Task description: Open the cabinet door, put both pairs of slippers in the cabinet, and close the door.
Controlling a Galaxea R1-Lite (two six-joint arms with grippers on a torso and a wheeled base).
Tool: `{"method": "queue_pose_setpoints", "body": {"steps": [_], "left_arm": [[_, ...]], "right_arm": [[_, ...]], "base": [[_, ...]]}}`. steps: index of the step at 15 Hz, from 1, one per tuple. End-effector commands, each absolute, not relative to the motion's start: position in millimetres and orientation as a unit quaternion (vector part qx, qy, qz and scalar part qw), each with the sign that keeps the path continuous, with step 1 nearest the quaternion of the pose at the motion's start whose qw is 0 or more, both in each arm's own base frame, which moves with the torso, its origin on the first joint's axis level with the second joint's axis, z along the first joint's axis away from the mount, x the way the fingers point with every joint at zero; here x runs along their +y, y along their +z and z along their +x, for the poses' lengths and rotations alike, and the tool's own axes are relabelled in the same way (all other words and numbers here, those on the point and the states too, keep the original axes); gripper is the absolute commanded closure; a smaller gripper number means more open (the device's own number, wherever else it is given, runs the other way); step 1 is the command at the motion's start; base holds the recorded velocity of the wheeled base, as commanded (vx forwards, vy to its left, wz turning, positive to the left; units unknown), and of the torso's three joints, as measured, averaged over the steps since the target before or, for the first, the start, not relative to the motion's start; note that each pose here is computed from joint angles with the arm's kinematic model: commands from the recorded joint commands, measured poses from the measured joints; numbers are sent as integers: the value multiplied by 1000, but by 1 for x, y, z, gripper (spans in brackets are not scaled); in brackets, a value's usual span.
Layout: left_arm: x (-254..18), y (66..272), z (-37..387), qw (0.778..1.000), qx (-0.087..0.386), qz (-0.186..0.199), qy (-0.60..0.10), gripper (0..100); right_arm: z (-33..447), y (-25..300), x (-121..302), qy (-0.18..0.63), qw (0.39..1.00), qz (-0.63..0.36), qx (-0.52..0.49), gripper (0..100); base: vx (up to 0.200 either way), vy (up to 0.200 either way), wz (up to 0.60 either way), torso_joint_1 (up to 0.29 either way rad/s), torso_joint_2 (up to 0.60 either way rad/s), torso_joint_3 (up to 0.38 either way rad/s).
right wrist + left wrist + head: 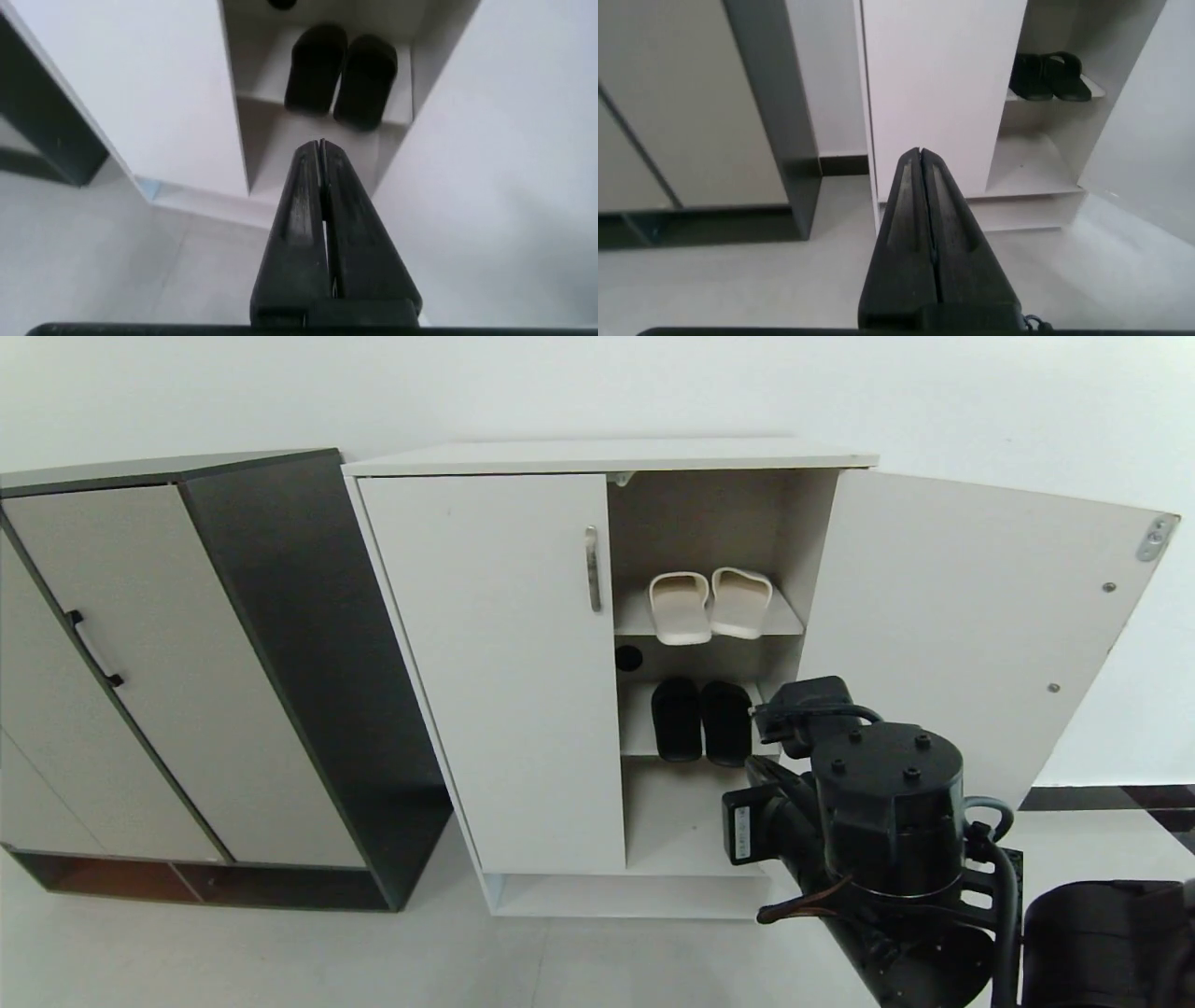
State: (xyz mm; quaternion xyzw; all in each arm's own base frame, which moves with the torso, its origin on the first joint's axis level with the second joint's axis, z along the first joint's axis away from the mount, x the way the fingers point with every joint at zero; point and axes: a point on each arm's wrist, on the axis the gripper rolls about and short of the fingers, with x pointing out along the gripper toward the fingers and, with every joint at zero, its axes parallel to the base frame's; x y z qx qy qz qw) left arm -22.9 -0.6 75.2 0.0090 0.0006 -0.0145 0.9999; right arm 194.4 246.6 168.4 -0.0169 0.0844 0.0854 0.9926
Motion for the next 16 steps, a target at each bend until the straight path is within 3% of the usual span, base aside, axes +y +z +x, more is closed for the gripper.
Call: {"method": "queue_pose_setpoints", "body": {"steps": [1, 16], "left_arm": [[-1, 75, -23, 1000, 1, 9, -15, 100], [-1, 75, -23, 1000, 1, 9, -15, 100]], "right_arm": [[196, 165, 245, 85, 992, -18, 88, 100], [206, 148, 247, 76, 993, -22, 82, 100]], "base": [[0, 0, 0, 0, 0, 0], [0, 0, 0, 0, 0, 0]]}}
